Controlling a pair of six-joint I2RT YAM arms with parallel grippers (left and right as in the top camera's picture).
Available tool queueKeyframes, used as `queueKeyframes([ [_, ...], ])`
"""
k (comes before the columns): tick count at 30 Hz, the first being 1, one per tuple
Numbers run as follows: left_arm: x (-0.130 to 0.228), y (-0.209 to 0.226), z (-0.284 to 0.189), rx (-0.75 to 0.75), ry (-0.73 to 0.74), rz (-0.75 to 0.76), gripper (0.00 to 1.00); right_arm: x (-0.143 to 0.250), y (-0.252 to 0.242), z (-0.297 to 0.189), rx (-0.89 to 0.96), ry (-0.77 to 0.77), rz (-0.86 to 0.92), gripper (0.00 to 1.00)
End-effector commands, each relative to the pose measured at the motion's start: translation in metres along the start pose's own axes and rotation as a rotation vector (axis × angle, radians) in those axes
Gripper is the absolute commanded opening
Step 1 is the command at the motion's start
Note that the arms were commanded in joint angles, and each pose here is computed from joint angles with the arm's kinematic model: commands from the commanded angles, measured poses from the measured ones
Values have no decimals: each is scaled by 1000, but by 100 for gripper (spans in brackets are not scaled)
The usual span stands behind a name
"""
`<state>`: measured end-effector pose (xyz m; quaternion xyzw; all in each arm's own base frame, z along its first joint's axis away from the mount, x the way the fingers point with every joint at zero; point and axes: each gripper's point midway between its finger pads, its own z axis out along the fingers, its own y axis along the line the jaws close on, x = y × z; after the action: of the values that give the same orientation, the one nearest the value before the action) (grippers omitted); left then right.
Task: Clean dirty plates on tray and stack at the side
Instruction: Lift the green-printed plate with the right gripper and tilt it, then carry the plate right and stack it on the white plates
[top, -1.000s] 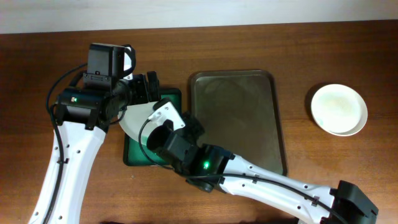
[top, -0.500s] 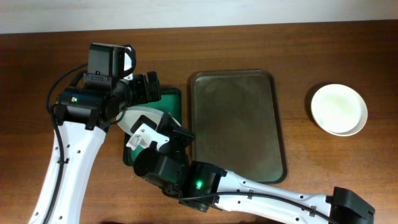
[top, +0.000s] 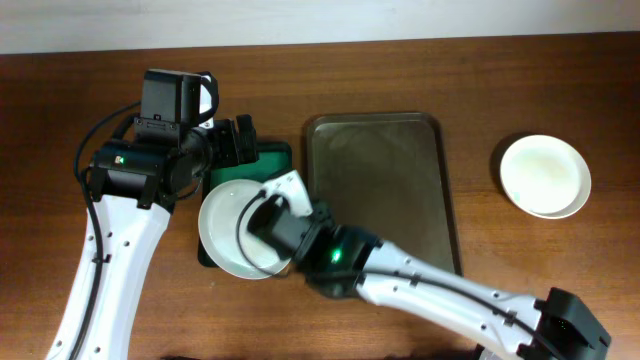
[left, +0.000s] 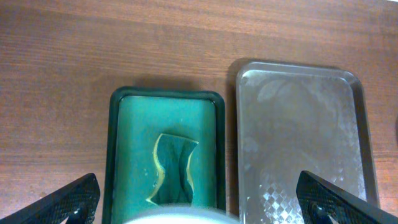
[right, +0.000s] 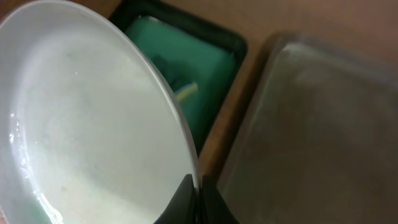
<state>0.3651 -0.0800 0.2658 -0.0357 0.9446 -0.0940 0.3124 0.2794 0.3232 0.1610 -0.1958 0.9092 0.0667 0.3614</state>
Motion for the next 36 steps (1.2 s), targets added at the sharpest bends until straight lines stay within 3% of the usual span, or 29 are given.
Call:
queueKeyframes([
  [1, -1, 1, 0, -5, -1, 2, 99, -15, -8, -6, -248, 94, 224, 4],
  [4, -1, 1, 0, -5, -2, 2, 99, -26, -88, 7, -204, 129, 406, 4],
  [8, -1, 1, 0, -5, -2, 2, 99, 6, -240, 9, 47, 199, 648, 4],
  [12, -1, 1, 0, -5, -1, 2, 99, 72, -373, -31, 286, 246, 979, 4],
  [16, -1, 1, 0, -5, -1, 2, 99, 132, -443, -77, 442, 249, 1229, 4],
  [21, -1, 1, 0, -5, -1, 2, 99, 189, -492, -127, 580, 207, 1447, 4],
  [26, -1, 1, 0, -5, -1, 2, 99, 203, -505, -139, 655, 200, 1470, 4],
  [34, -1, 1, 0, -5, -2, 2, 99, 216, -502, -94, 601, 312, 1455, 4],
  [35, -1, 1, 0, -5, -2, 2, 99, 215, -504, -94, 604, 304, 1452, 7],
  [36, -1, 1, 0, -5, -1, 2, 99, 214, -506, -94, 604, 299, 1444, 31],
])
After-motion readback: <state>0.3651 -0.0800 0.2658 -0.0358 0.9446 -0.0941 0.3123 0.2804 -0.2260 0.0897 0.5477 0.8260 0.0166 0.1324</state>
